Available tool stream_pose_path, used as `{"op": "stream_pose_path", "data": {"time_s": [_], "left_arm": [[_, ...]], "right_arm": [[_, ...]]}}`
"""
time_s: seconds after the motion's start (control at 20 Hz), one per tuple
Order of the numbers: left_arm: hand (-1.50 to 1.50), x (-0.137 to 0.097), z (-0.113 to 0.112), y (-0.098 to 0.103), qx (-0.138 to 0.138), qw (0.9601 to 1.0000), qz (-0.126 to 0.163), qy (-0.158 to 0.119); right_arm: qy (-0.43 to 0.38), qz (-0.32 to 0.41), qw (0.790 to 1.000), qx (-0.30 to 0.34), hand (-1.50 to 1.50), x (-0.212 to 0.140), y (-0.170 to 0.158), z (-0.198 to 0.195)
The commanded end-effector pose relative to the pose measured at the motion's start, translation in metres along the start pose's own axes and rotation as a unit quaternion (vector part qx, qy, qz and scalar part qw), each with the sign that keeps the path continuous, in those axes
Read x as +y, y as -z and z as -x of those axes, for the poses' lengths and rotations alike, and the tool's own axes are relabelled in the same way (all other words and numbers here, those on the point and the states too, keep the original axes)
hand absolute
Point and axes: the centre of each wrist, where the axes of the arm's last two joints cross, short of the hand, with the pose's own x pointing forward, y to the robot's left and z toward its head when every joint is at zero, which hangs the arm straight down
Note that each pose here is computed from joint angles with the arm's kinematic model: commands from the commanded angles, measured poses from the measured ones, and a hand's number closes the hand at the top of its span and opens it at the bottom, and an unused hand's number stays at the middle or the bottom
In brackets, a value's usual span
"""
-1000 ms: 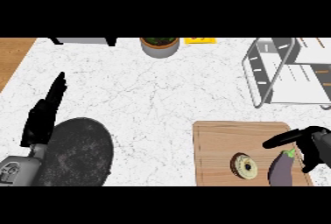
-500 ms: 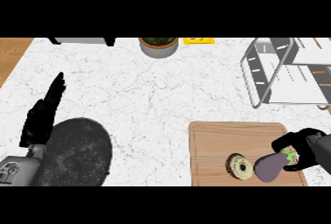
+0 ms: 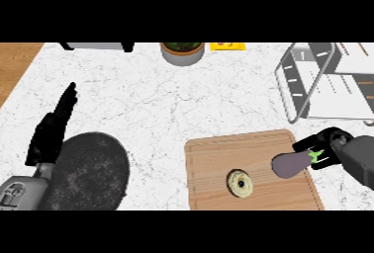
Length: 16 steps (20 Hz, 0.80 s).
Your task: Pick the eggplant from the cutting board and place it in the tiered basket
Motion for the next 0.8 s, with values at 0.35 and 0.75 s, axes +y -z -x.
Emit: {"op": "stream_pose_path", "data": {"time_s": [0.35,0.75], "left_arm": [[0.0,-0.009,-0.001,0.004,0.014,0.9999,0.002,-0.003],[0.0,0.014,0.015,-0.009,0.026,0.9993,-0.025,0.0]], "right_arm": [[-0.174,0.197,0.789,-0.556,1.5,0.124,-0.14,-0.069],[-0.035,0.324,0.669,-0.667,1.5,0.105,-0.191,-0.061]]}}
